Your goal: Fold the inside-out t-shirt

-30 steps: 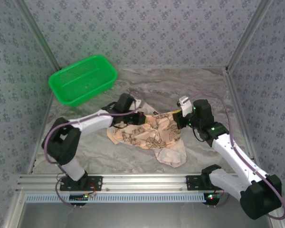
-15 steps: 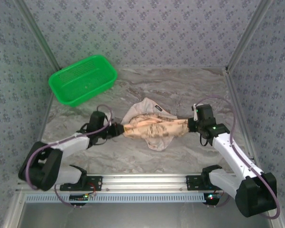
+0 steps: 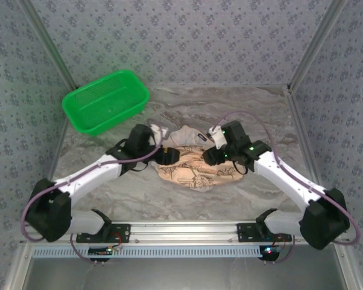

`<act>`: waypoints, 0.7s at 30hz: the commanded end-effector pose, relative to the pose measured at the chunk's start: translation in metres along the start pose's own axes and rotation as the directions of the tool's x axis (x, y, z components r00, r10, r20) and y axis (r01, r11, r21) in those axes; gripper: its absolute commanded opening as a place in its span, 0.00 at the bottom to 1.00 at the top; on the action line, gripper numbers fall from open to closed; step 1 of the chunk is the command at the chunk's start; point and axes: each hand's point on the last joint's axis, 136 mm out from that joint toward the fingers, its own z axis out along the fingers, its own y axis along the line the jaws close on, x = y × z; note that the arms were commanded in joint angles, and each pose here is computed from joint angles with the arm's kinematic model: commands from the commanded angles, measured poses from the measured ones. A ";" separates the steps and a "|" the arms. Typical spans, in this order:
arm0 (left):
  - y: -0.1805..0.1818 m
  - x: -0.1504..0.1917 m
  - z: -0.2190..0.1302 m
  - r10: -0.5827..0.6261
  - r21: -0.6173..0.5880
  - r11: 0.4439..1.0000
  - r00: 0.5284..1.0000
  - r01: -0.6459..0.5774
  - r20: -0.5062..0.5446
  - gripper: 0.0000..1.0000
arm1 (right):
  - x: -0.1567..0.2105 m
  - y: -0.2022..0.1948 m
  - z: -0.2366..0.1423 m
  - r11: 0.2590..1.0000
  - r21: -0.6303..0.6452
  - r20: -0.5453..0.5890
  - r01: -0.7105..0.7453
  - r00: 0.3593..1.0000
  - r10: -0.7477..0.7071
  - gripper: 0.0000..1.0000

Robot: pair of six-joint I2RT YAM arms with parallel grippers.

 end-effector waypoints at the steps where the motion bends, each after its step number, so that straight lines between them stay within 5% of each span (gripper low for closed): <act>1: 0.018 0.031 0.026 0.128 -0.073 0.987 0.977 -0.142 -0.170 0.74 | 0.021 0.013 0.026 0.995 -0.079 -0.045 0.062 0.997 -0.066 0.60; 4: 0.036 0.034 0.048 0.155 -0.140 0.972 0.965 -0.188 -0.212 0.74 | 0.024 0.013 0.049 0.991 -0.108 -0.064 0.075 0.994 -0.083 0.58; 6: 0.048 0.038 0.061 0.158 -0.170 0.964 0.953 -0.205 -0.257 0.64 | 0.026 0.013 0.057 0.989 -0.129 -0.095 0.075 0.992 -0.088 0.33; 7: 0.051 0.040 0.065 0.156 -0.174 0.962 0.948 -0.209 -0.276 0.54 | 0.024 0.009 0.058 0.991 -0.110 -0.092 0.072 0.992 -0.082 0.18; 8: 0.052 0.038 0.068 0.158 -0.165 0.963 0.945 -0.211 -0.285 0.33 | 0.021 0.005 0.056 0.993 -0.094 -0.070 0.069 0.995 -0.075 0.03; 9: 0.048 0.034 0.067 0.158 -0.136 0.970 0.947 -0.202 -0.278 0.17 | 0.014 0.003 0.050 0.994 -0.095 -0.031 0.058 0.998 -0.061 0.00; 11: 0.038 0.015 0.053 0.140 -0.089 0.983 0.966 -0.162 -0.216 0.00 | -0.002 -0.004 0.031 0.995 -0.101 0.062 0.003 0.998 0.004 0.00; 15: 0.019 -0.051 -0.016 -0.049 0.037 0.998 0.997 0.047 0.062 0.00 | -0.036 -0.035 -0.031 0.992 -0.037 0.265 -0.117 0.956 0.122 0.00; 18: 0.040 -0.075 -0.057 -0.360 0.210 0.926 0.902 0.314 0.240 0.00 | -0.017 -0.082 -0.055 0.932 0.095 0.283 -0.351 0.907 0.313 0.00; 21: 0.078 -0.038 -0.045 -0.499 0.144 0.867 0.838 0.478 0.221 0.00 | 0.038 -0.116 -0.037 0.823 0.190 0.150 -0.535 0.845 0.514 0.00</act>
